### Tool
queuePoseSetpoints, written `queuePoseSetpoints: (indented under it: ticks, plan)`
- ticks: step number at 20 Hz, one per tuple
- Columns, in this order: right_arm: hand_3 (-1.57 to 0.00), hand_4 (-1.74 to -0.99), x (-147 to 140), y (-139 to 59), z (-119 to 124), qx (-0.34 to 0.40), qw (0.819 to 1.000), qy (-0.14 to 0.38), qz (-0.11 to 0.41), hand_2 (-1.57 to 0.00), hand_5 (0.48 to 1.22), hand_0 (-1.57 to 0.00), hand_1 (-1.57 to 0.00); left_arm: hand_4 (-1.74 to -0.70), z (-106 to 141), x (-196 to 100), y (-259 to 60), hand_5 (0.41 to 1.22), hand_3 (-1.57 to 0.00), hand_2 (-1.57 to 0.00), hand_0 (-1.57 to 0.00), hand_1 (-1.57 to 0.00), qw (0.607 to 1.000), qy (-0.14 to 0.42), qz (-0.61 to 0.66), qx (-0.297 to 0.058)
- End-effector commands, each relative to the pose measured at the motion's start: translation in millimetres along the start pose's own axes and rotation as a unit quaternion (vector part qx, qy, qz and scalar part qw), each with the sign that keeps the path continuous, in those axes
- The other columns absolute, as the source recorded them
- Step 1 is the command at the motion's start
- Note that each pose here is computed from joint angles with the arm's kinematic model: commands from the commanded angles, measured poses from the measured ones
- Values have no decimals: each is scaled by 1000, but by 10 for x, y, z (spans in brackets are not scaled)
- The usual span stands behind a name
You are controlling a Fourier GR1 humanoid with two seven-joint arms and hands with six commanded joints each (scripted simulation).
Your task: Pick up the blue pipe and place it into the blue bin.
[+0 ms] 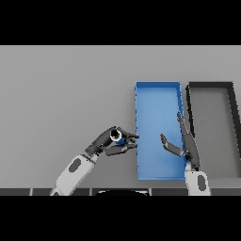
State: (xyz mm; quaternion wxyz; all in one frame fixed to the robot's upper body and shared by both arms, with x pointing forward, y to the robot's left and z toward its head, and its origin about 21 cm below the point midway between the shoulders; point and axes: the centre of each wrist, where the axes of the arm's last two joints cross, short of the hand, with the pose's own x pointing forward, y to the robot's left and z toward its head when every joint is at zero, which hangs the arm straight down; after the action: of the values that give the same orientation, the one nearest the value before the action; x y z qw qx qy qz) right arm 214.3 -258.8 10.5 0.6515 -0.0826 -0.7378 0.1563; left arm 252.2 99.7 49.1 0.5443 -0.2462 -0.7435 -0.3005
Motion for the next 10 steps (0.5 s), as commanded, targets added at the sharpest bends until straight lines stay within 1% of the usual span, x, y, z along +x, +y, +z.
queuePoseSetpoints:
  ticks: [1, 2, 3, 4, 7, 9, 10]
  plan:
    - [1, -1158, 23, -29, 2, -2, 1000, -2, -1, 1, 643, 1, 1, -1466, 2, 25, -1, 1219, -1566, -1566, -1564, -1565, 1000, 7, 1, 1]
    - [1, -1155, 13, -47, -36, -5, 1000, 6, -2, 1, 642, 1, 1, -1467, -11, 8, -32, 1219, -1567, -1567, -1565, -1566, 1000, 18, -1, -4]
    - [1, -1151, 20, -41, -29, -6, 1000, 1, -1, 1, 643, 1, 1, -1467, -2, -12, -71, 1220, -1568, -1568, -1566, -1567, 1000, 21, -1, -8]
    - [1, -1145, 27, -36, 2, -9, 1000, -2, 2, 1, 643, 1, 1, -1466, -1, -20, -43, 1220, -1568, -1568, -1567, -1568, 1000, 23, -3, -1]
    - [1, -1138, 61, -24, 145, -29, 999, 0, 18, 1, 643, 1, 1, -1466, -13, -13, -44, 1220, -1570, -1570, -1569, -1569, 1000, 15, 1, -5]
    - [1, -1188, 113, -36, 238, -46, 998, 5, 31, 1, 643, 1, 1, -1466, -12, -21, -52, 1220, -1570, -1570, -1570, -1570, 1000, 19, -6, -7]
    - [1, -1191, 113, -25, 254, -51, 998, 11, 34, 1, 642, 1, 1, -1466, -30, -29, -30, 1220, -1570, -1570, -1570, -1570, 1000, 23, -6, -6]
